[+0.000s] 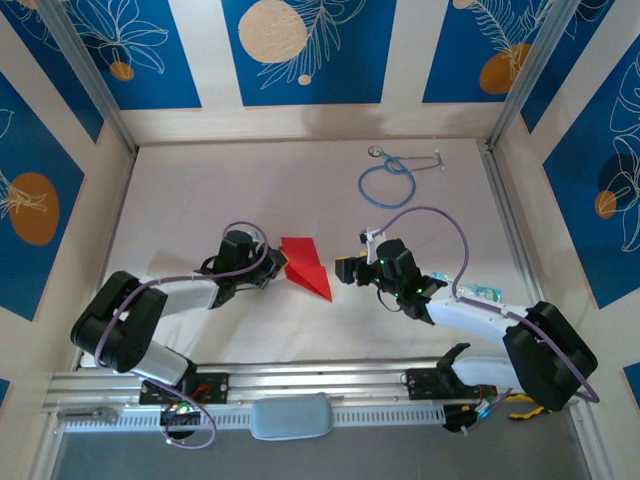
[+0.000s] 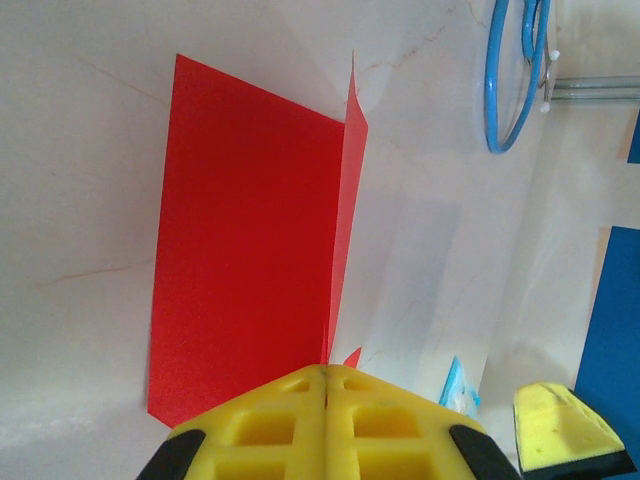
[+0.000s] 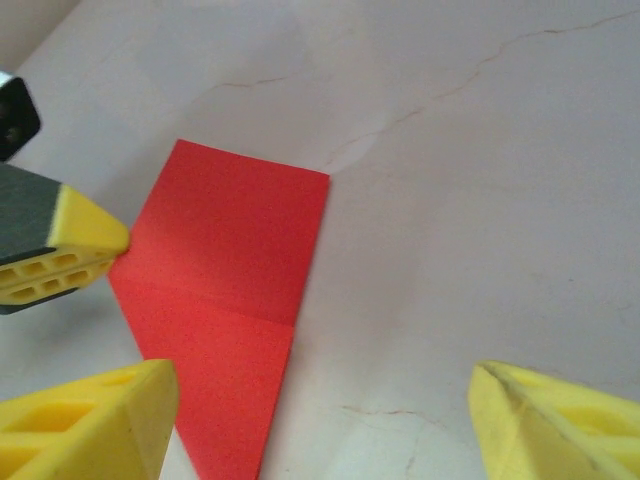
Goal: Fold a paper plane with a square sheet of paper (pick it up from the middle)
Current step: Fourth fold the wing at the center of the table.
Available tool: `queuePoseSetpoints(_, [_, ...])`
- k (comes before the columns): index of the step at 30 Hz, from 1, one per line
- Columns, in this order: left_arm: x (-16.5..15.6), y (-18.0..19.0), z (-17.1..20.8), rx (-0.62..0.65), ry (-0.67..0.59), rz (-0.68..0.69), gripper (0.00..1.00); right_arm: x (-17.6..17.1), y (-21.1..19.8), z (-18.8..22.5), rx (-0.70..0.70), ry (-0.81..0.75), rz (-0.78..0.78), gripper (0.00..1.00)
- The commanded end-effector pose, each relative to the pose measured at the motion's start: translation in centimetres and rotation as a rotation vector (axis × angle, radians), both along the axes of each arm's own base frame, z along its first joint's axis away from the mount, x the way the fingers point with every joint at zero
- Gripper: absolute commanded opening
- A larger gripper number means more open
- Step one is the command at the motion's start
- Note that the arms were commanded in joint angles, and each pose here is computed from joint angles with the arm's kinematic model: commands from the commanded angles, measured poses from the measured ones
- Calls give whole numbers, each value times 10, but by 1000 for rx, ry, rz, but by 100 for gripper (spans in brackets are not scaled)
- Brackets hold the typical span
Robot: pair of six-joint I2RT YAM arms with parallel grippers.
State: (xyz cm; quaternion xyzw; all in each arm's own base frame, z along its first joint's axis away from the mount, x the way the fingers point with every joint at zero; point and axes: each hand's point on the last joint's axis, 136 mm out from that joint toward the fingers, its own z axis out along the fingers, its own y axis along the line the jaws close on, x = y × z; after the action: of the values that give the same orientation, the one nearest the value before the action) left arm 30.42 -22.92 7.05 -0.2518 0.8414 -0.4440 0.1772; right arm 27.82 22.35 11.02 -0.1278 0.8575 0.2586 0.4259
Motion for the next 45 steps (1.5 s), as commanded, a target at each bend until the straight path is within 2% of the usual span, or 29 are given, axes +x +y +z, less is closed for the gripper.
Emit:
queuePoseSetpoints(1, [-2, -2, 6, -6, -16, -9, 0, -8, 8, 5, -3, -55, 70, 77])
queuePoseSetpoints(5, [-2, -2, 7, -8, -18, -6, 0, -17, 17, 3, -128, -216, 162, 78])
queuePoseSetpoints(8, [-3, -1, 6, -4, -16, -7, 0, -24, 25, -2, -228, -270, 226, 76])
queuePoseSetpoints(14, [-3, -1, 6, -6, -14, -5, 0, -32, 42, 2, -229, -324, 276, 68])
queuePoseSetpoints(18, [-3, -1, 7, -8, -14, -3, 0, -35, 51, -3, -297, -364, 295, 60])
queuePoseSetpoints(24, [-4, -1, 8, -11, -12, -1, 0, -38, 61, -14, -338, -358, 334, 47])
queuePoseSetpoints(31, [-4, 0, 9, -9, -11, 2, 0, -46, 82, -26, -362, -356, 422, 47])
queuePoseSetpoints(45, [-5, -1, 8, -15, -4, -2, 0, -27, 98, -52, -474, -363, 387, 41])
